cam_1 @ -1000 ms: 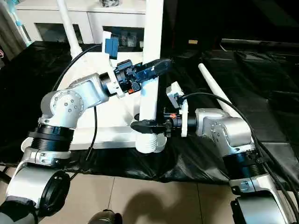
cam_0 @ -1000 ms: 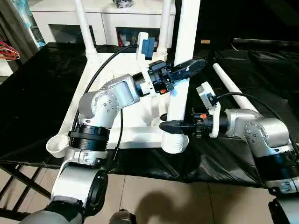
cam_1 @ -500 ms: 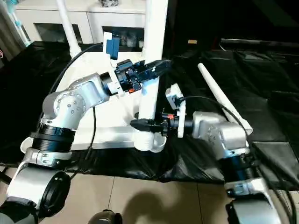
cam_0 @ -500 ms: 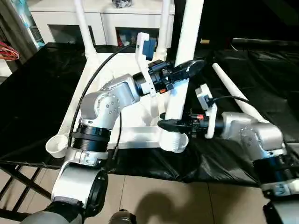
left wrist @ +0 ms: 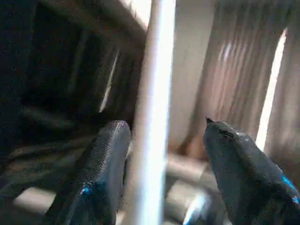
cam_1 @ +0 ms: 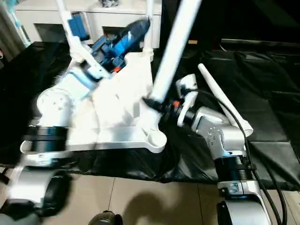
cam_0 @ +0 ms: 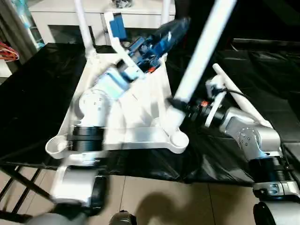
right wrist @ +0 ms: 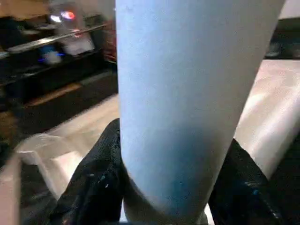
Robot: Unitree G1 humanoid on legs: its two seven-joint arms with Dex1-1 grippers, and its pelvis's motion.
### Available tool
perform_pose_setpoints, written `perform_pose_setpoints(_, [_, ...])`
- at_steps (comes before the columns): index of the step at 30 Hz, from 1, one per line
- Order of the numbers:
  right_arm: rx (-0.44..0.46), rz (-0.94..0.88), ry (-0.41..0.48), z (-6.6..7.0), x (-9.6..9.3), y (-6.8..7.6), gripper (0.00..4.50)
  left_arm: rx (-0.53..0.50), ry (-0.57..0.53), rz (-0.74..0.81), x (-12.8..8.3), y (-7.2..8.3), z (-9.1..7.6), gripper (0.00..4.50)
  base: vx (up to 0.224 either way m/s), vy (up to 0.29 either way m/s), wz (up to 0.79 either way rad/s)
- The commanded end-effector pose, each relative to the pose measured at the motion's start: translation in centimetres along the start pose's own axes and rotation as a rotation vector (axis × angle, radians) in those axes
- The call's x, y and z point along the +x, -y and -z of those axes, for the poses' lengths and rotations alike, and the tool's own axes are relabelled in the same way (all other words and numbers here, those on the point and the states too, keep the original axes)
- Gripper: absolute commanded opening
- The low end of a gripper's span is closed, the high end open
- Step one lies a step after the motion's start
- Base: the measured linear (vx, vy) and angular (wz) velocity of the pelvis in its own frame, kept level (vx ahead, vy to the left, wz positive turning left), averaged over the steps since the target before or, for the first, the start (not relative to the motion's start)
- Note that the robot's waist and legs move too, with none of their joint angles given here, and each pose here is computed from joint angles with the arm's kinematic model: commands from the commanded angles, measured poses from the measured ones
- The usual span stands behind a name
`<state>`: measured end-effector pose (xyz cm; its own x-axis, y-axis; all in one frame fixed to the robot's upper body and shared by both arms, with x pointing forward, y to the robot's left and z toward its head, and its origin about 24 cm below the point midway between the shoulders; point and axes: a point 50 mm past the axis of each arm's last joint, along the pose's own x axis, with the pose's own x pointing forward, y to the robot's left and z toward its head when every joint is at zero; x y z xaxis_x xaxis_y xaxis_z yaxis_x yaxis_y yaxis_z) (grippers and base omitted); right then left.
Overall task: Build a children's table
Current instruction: Pick table leg
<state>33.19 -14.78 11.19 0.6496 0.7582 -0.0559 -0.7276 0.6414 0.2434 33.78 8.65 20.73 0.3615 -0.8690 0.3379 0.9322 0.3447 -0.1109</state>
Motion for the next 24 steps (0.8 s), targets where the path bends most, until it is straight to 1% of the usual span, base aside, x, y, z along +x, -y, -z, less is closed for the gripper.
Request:
perform_pose_setpoints(1, [-0.087, 0.096, 0.023, -0.5, -0.5, 0.6, 1.89, 0.118, -0.221, 0.062, -0.6, 0.4, 2.8, 2.91, 0.000, 0.000, 0.00])
perform_pose_setpoints(2, [-0.110, 0.149, 0.017, -0.2, -0.8, 1.0, 1.89, 0.172, -0.368, 0.121, -1.8, 0.6, 4.9, 2.91, 0.000, 0.000, 0.00])
perform_pose_setpoints(3, [-0.113, 0.156, 0.016, -0.2, -0.8, 1.0, 1.89, 0.176, -0.388, 0.131, -2.0, 0.7, 5.2, 2.91, 0.000, 0.000, 0.00])
perform_pose_setpoints(4, [-0.115, 0.177, 0.012, 0.0, -1.0, 1.1, 1.89, 0.176, -0.452, 0.156, -2.7, 0.8, 6.2, 2.91, 0.000, 0.000, 0.00])
perform_pose_setpoints(6, [-0.108, 0.199, 0.013, 0.4, -1.2, 1.1, 1.89, 0.167, -0.520, 0.189, -3.6, 0.9, 7.5, 2.91, 0.000, 0.000, 0.00])
perform_pose_setpoints(7, [-0.090, 0.206, 0.014, 1.0, -1.4, 1.0, 1.89, 0.160, -0.578, 0.217, -4.5, 0.9, 8.7, 2.91, 0.000, 0.000, 0.00])
perform_pose_setpoints(8, [-0.086, 0.207, 0.014, 1.1, -1.5, 0.9, 1.89, 0.160, -0.587, 0.222, -4.6, 0.9, 8.8, 2.91, 0.000, 0.000, 0.00])
perform_pose_setpoints(10, [-0.074, 0.208, 0.006, 1.7, -1.7, 0.7, 1.89, 0.152, -0.646, 0.247, -5.5, 0.8, 9.8, 2.91, 0.000, 0.000, 0.00])
perform_pose_setpoints(11, [-0.071, 0.205, -0.001, 2.1, -1.7, 0.5, 1.89, 0.166, -0.679, 0.255, -6.0, 0.6, 10.2, 2.74, 0.000, 0.000, 0.00])
perform_pose_setpoints(12, [-0.073, 0.202, -0.008, 2.4, -1.7, 0.3, 1.89, 0.171, -0.713, 0.244, -6.3, 0.2, 10.5, 2.74, 0.000, 0.000, 0.00])
perform_pose_setpoints(13, [-0.075, 0.200, -0.013, 2.6, -1.6, 0.2, 1.89, 0.176, -0.734, 0.234, -6.6, -0.1, 10.7, 2.57, 0.000, 0.000, 0.00])
perform_pose_setpoints(14, [-0.075, 0.200, -0.013, 2.6, -1.6, 0.2, 1.89, 0.176, -0.734, 0.234, -6.6, -0.1, 10.7, 2.57, 0.000, 0.000, 0.00])
perform_pose_setpoints(16, [-0.075, 0.197, -0.011, 2.8, -1.5, -0.1, 1.89, 0.180, -0.804, 0.222, -7.5, -0.9, 11.1, 2.42, 0.000, 0.000, 0.00])
perform_pose_setpoints(18, [-0.076, 0.197, -0.011, 2.9, -1.4, -0.1, 1.89, 0.180, -0.825, 0.226, -7.8, -1.0, 11.2, 2.14, 0.000, 0.000, 0.00])
perform_pose_setpoints(21, [-0.080, 0.196, -0.016, 3.1, -1.4, -0.4, 1.89, 0.177, -0.881, 0.232, -8.8, -1.3, 11.6, 2.06, 0.000, 0.000, 0.00])
perform_pose_setpoints(22, [-0.081, 0.197, -0.017, 3.1, -1.4, -0.4, 1.89, 0.174, -0.895, 0.230, -9.0, -1.4, 11.8, 1.86, 0.000, 0.000, 0.00])
perform_pose_setpoints(24, [-0.082, 0.196, -0.017, 3.2, -1.4, -0.4, 1.89, 0.174, -0.908, 0.231, -9.3, -1.5, 11.9, 1.72, 0.000, 0.000, 0.00])
